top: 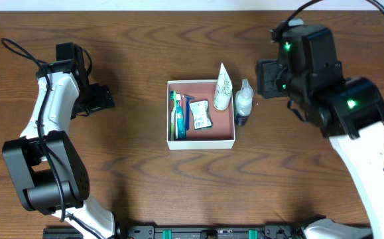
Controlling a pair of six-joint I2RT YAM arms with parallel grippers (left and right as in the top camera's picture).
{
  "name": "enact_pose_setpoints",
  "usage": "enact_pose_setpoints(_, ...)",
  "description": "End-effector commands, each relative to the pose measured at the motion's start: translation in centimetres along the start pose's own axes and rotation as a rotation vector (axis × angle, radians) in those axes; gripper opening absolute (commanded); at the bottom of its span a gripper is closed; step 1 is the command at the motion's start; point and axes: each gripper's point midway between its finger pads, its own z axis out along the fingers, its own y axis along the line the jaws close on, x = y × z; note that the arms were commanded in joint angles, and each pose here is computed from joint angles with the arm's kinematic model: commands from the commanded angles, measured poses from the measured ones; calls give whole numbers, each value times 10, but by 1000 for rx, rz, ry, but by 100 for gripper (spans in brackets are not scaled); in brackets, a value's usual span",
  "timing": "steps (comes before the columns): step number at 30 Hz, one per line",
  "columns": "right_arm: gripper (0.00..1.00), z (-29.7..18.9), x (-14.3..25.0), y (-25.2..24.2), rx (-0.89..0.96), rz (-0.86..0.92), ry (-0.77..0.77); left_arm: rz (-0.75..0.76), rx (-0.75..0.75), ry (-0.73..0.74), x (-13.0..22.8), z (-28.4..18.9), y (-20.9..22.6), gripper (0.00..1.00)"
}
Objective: Pack container
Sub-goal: 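Carry the Pantene tube into the box and release it, then grasp the clear soap dispenser bottle with the right gripper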
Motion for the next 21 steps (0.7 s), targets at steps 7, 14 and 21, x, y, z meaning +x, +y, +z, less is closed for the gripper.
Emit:
enact_pose_setpoints(7, 52, 74, 53, 4, -13, 54, 302, -15, -8, -29, -4, -10, 4, 98)
enact_pose_setpoints(14, 55, 92, 79, 13, -50, 43, 425, -15, -8, -29, -4, -10, 4, 98)
enact_pose_setpoints(21, 61, 116, 96, 14, -55, 6, 431, -15, -8, -29, -4, -10, 4, 98)
